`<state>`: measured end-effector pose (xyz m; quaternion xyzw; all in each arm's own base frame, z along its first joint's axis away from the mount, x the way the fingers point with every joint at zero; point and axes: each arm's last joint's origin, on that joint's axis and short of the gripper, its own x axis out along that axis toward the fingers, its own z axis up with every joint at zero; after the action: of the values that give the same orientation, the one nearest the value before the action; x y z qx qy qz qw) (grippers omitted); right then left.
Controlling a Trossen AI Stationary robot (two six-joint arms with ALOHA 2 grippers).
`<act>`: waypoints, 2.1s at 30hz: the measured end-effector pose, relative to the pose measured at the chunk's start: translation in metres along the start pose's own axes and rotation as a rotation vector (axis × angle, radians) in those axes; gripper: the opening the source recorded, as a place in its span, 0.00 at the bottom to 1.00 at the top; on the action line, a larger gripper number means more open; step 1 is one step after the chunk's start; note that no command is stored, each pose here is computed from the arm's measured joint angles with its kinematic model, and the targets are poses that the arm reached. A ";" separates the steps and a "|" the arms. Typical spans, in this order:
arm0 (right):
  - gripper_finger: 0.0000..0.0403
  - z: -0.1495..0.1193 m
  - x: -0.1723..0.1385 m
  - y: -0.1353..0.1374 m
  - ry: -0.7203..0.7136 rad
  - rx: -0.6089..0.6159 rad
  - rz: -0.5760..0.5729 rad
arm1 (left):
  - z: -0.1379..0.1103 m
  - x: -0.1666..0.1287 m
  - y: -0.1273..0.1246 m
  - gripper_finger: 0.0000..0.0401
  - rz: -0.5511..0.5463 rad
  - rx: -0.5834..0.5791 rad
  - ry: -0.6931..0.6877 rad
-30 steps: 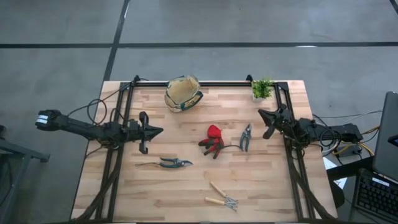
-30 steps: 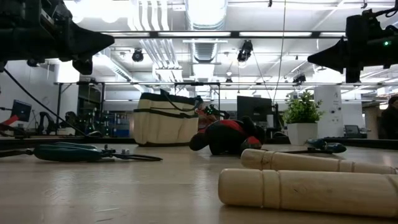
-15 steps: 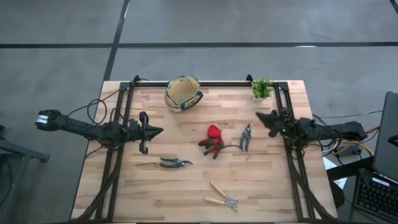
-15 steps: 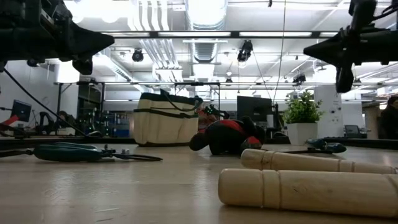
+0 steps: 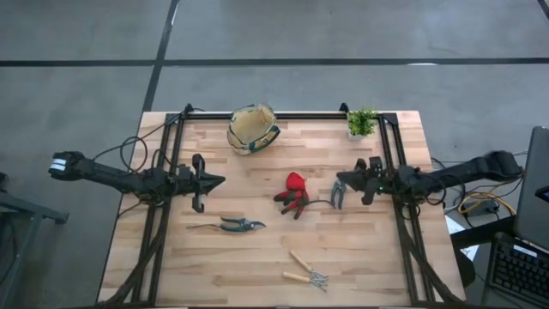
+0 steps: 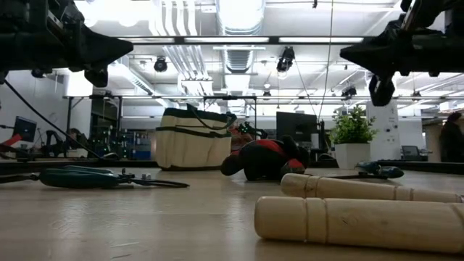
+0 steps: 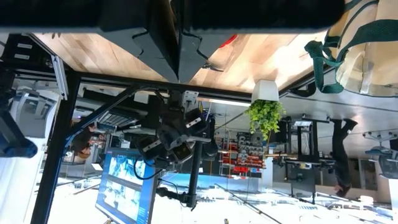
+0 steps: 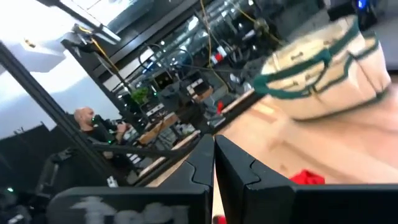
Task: Pick & Place Garden tools in Gardening bag
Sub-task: Put the red gloves into the brown gardening bag
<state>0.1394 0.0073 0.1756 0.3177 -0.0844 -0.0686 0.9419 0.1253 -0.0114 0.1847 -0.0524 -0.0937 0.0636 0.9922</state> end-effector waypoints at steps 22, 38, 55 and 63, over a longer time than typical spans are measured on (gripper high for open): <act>0.11 -0.011 0.111 0.031 0.507 -0.434 -0.253 | 0.000 0.000 0.000 0.03 0.000 0.001 0.002; 0.45 -0.036 0.174 0.009 0.867 -0.786 -0.428 | -0.003 0.000 0.000 0.03 0.002 0.008 0.027; 0.25 -0.057 0.213 -0.026 1.079 -0.695 -0.436 | -0.005 0.000 0.000 0.03 0.003 0.015 0.049; 0.04 -0.051 0.225 -0.019 1.089 -0.701 -0.431 | -0.005 0.000 0.000 0.03 0.003 0.015 0.051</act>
<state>0.3676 -0.0189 0.1500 -0.0070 0.4939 -0.1083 0.8627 0.1266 -0.0116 0.1796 -0.0467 -0.0680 0.0642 0.9945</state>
